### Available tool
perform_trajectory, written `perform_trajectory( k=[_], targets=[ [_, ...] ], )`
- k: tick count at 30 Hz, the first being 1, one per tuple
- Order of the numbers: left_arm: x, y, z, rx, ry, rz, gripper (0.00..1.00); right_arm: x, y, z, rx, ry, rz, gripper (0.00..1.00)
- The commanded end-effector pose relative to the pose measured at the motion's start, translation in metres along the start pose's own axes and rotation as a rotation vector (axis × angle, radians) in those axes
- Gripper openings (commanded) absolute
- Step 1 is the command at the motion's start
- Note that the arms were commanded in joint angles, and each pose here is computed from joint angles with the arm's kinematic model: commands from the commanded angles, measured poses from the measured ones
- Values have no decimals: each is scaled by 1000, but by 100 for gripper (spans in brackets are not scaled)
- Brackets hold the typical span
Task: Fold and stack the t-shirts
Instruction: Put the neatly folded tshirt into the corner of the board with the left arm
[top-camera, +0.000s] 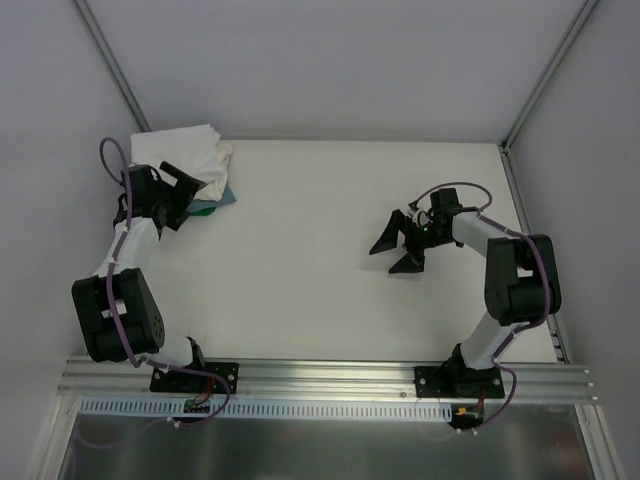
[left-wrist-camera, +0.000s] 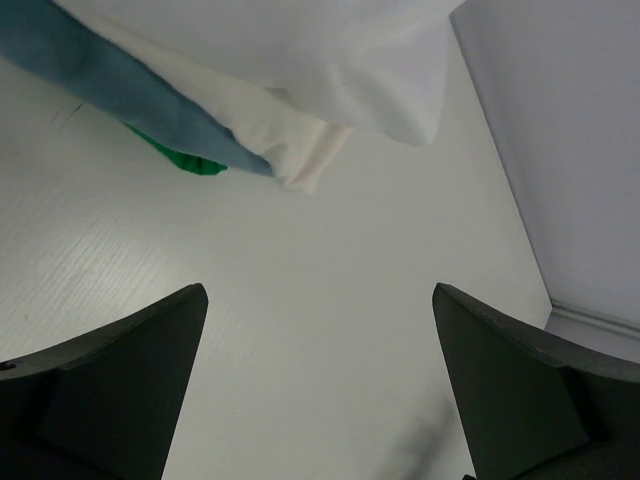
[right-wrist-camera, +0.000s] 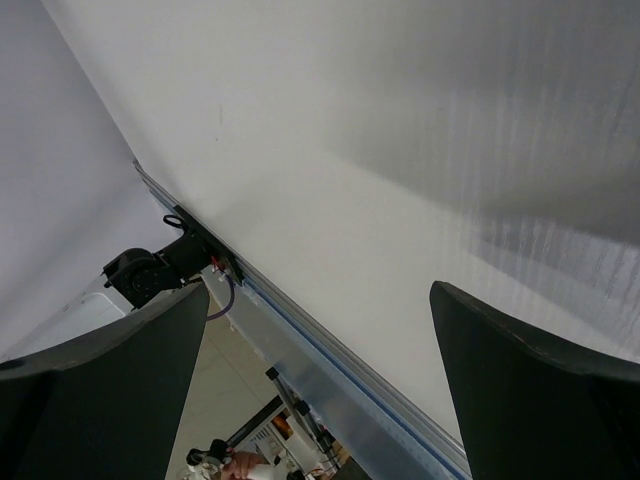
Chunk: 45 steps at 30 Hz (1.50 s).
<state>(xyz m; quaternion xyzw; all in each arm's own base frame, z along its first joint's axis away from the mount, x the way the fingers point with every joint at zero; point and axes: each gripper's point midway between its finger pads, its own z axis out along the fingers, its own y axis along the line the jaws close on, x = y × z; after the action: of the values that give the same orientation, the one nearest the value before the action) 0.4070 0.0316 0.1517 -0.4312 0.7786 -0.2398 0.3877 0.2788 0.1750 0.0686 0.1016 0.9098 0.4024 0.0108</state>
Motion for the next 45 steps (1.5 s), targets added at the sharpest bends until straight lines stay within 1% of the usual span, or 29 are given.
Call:
perform_trajectory(
  k=[1, 2, 3, 4, 5, 8, 10, 13, 16, 19, 20, 23, 25, 28, 30, 33, 34, 36, 37, 39, 43, 45],
  targets=[
    [-21, -44, -4, 87, -65, 120, 99, 7, 12, -15, -22, -3, -51, 99],
    [-26, -51, -3, 122, -86, 137, 99, 8, 12, -16, -19, 4, -52, 99],
    [-35, -69, 0, 221, -130, 133, 99, 10, 11, -17, -14, 10, -66, 99],
    [-39, -79, 0, 264, -140, 122, 99, 11, 11, -18, -7, 19, -66, 99],
    [-44, -100, 3, 353, -145, 120, 99, 11, 9, -19, 4, 22, -73, 100],
    [-53, -125, 12, 424, -158, 123, 99, 10, 11, -20, 7, 28, -68, 99],
    [-59, -129, 20, 425, -167, 117, 99, 8, 14, -22, 7, 24, -64, 99],
    [-65, -126, 46, 412, -155, 110, 99, 5, 15, -25, 27, 17, -68, 99],
    [-69, -128, 59, 427, -147, 98, 99, 6, 15, -28, 47, 16, -61, 99],
    [-69, -121, 82, 407, -134, 83, 99, 6, 14, -30, 64, 17, -50, 99],
    [-65, -110, 95, 379, -115, 72, 99, 5, 14, -31, 74, 13, -51, 100],
    [-55, -84, 115, 320, -84, 35, 99, 6, 12, -35, 104, 13, -49, 100],
    [-45, -67, 122, 284, -69, 4, 99, 4, 13, -39, 117, 14, -48, 99],
    [-39, -57, 127, 274, -59, -13, 99, 1, 13, -41, 132, 14, -49, 99],
    [-40, -60, 125, 294, -55, -13, 99, -4, 16, -41, 130, 8, -48, 100],
    [-61, -87, 109, 383, -99, -17, 99, -9, 19, -40, 123, 3, -42, 100],
    [-75, -108, 98, 432, -129, 3, 99, -12, 20, -39, 117, 1, -42, 99],
    [-92, -128, 87, 474, -150, 28, 99, -15, 23, -39, 111, -1, -40, 100],
    [-108, -150, 75, 521, -186, 56, 99, -16, 24, -38, 109, -2, -40, 100],
    [-130, -176, 59, 576, -225, 80, 99, -18, 24, -37, 104, -5, -43, 100],
    [-156, -206, 38, 649, -280, 106, 99, -17, 23, -35, 102, -2, -36, 99],
    [-163, -207, 41, 642, -293, 111, 99, -15, 21, -35, 101, 0, -35, 99]
  ],
)
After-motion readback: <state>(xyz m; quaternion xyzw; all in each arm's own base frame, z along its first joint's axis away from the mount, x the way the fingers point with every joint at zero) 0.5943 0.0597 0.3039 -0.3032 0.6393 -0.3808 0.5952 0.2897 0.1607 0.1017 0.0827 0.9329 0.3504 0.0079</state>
